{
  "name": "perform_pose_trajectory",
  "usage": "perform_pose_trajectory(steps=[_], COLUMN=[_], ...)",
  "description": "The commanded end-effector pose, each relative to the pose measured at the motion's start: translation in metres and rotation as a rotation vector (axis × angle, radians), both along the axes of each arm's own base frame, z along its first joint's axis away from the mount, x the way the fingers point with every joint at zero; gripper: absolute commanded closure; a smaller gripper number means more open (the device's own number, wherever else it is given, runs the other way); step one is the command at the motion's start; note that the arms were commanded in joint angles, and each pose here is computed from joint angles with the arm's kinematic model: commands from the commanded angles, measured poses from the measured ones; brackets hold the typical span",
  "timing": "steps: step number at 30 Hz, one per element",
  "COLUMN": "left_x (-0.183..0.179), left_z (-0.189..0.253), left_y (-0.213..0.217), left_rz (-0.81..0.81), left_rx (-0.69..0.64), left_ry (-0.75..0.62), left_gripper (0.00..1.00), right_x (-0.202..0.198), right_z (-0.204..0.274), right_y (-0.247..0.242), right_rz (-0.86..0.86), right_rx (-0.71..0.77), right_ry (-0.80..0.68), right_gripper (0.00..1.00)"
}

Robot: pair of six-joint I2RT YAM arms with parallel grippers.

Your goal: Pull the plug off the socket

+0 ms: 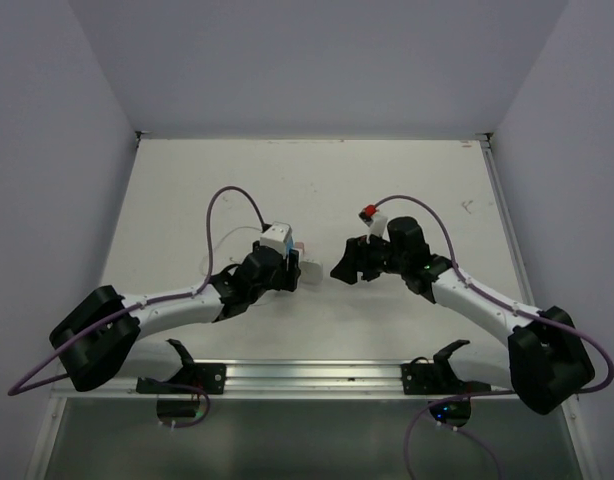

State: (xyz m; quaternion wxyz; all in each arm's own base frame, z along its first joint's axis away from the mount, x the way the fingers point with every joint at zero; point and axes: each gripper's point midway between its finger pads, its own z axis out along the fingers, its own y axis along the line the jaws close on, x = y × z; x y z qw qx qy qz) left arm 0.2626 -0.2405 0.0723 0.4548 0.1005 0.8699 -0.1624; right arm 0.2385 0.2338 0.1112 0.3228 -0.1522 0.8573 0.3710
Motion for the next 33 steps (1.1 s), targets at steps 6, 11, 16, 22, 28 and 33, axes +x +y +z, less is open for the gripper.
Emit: perform_pose_trajectory(steps=[6, 11, 16, 22, 28, 33], left_x=[0.001, 0.001, 0.000, 0.000, 0.000, 0.001], left_z=[0.021, 0.021, 0.020, 0.022, 0.022, 0.020], left_y=[-0.011, -0.014, -0.014, -0.017, -0.016, -0.013], left_rz=[-0.093, -0.097, -0.101, -0.110, -0.101, -0.086], left_rx=[-0.068, -0.087, -0.085, -0.100, -0.102, -0.099], left_ry=[-0.064, -0.052, -0.046, -0.049, -0.047, -0.051], left_gripper=[1.00, 1.00, 1.00, 1.00, 1.00, 1.00], right_x=[0.018, 0.016, 0.017, 0.021, 0.023, 0.018], right_z=[0.019, 0.004, -0.002, -0.010, -0.013, -0.015], right_y=[0.033, 0.049, 0.057, 0.066, 0.076, 0.073], right_rz=[0.092, 0.117, 0.116, 0.137, 0.156, 0.165], right_rx=[-0.032, -0.080, -0.104, -0.113, -0.116, -0.123], right_ry=[-0.171, -0.171, -0.190, -0.178, -0.170, -0.163], right_gripper=[0.30, 0.32, 0.35, 0.41, 0.53, 0.80])
